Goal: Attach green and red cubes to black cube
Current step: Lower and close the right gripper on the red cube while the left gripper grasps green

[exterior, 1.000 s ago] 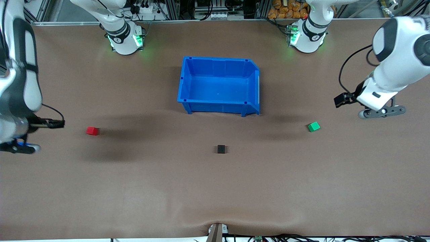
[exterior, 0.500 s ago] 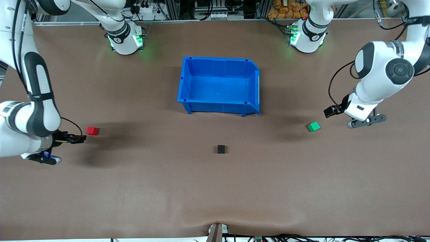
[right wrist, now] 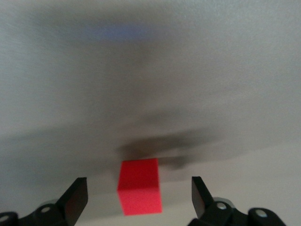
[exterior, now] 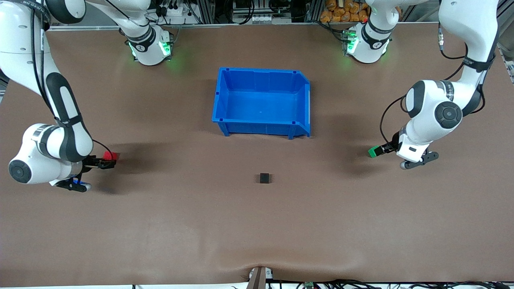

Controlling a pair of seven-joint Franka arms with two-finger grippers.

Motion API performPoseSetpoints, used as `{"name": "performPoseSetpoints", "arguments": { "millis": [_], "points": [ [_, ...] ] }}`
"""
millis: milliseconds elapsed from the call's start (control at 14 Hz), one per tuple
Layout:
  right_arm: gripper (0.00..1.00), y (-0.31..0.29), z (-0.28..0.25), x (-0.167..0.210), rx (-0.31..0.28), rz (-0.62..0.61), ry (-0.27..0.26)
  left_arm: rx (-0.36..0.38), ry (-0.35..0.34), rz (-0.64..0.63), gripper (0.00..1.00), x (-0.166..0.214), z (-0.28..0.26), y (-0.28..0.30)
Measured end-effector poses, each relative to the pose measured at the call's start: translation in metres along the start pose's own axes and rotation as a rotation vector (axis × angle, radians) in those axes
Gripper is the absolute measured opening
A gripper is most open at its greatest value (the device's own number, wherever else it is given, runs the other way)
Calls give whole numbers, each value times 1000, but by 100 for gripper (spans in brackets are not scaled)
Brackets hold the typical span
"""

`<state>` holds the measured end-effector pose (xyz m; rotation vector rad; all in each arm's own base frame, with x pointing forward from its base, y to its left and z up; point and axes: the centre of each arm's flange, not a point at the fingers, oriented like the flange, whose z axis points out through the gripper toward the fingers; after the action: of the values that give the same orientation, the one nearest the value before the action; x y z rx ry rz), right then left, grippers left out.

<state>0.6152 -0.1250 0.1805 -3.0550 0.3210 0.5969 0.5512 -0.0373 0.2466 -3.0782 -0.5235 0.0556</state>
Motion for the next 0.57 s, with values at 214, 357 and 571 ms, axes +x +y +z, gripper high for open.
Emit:
{"name": "performPoseSetpoints", "arguments": {
  "millis": [214,357,571],
  "points": [
    [56,1,8,-3,-10,0,-23,-12,7,-68,85,-7,23,-4],
    [40,0,8,-4,-9,9,-32,-12,-3,-97,82,-10,35,-4],
    [40,0,4,-3,-6,79,-28,-10,-14,-101,70,-11,45,-5]
  ]
}}
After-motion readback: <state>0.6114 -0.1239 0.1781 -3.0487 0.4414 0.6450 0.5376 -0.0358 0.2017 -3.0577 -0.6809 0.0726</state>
